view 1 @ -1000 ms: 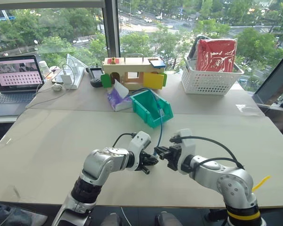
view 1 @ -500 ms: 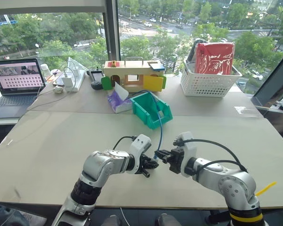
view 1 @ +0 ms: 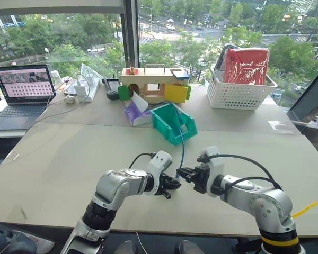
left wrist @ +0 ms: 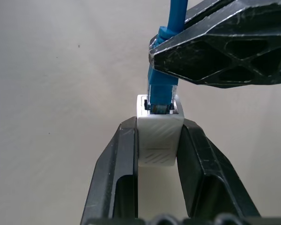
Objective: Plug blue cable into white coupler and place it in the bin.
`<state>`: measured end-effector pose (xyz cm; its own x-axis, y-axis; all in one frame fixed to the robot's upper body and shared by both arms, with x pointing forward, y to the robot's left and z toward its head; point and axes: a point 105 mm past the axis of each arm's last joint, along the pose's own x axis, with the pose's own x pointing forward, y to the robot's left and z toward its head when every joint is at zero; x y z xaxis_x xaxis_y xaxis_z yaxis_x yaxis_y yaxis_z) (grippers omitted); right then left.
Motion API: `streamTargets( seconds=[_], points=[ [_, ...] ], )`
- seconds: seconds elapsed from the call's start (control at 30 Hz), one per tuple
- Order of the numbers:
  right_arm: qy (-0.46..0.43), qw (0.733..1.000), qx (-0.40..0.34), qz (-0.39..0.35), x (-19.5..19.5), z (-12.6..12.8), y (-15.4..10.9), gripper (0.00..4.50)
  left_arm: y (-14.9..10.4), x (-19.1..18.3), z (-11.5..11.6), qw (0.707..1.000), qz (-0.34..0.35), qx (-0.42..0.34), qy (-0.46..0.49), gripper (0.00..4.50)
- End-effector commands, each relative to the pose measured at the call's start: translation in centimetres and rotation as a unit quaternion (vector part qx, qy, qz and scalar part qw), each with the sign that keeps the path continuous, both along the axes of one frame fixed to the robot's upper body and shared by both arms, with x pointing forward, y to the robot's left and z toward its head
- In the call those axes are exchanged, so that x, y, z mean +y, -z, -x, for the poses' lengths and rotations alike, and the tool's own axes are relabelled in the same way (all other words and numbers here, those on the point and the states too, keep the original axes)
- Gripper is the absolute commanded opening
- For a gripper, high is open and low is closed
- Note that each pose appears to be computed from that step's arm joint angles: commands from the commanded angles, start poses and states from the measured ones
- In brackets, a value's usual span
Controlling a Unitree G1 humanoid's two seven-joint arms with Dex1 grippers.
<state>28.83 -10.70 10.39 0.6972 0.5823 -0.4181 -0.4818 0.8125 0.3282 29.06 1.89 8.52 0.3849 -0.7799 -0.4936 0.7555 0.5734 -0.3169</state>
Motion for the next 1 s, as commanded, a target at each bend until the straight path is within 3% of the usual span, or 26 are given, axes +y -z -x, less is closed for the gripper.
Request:
streamTargets(
  seconds=[0.03, 0.17, 0.3, 0.4, 0.5, 0.6, 0.87, 0.93, 1.0],
  points=[
    [0.053, 0.996, -0.076, 0.012, -3.7, -2.1, -5.0, 0.00, -2.3, 0.0, -0.7, 0.999, 0.035, -0.036, 0.003, 2.90],
    [0.078, 0.989, -0.127, 0.006, -5.9, -3.5, -9.3, 0.00, -2.2, 0.3, -0.6, 0.999, 0.033, -0.040, 0.009, 4.33],
    [0.066, 0.978, -0.198, 0.018, -6.8, -6.1, -15.1, 0.00, -2.9, 0.6, -0.3, 0.996, 0.072, -0.053, 0.016, 4.46],
    [0.003, 0.969, -0.243, 0.047, -3.5, -9.8, -17.1, 0.00, -4.0, 2.4, -1.9, 0.990, 0.090, -0.107, -0.023, 4.46],
    [-0.045, 0.952, -0.278, 0.120, -1.2, -12.7, -16.7, 0.00, -5.3, 3.7, -2.7, 0.981, 0.107, -0.156, -0.051, 4.46],
    [-0.072, 0.946, -0.290, 0.126, 0.5, -14.7, -16.6, 0.00, -5.9, 4.8, -3.4, 0.973, 0.103, -0.191, -0.083, 4.46],
    [-0.104, 0.937, -0.278, 0.182, 2.1, -17.3, -13.5, 0.00, -7.0, 7.6, -3.7, 0.953, 0.095, -0.238, -0.161, 4.46],
    [-0.108, 0.939, -0.278, 0.170, 2.5, -17.4, -13.4, 0.89, -6.9, 8.1, -3.6, 0.951, 0.091, -0.241, -0.171, 4.50],
    [-0.114, 0.938, -0.285, 0.163, 2.9, -17.4, -13.8, 1.30, -7.0, 8.6, -3.6, 0.949, 0.087, -0.246, -0.180, 4.50]
  ],
)
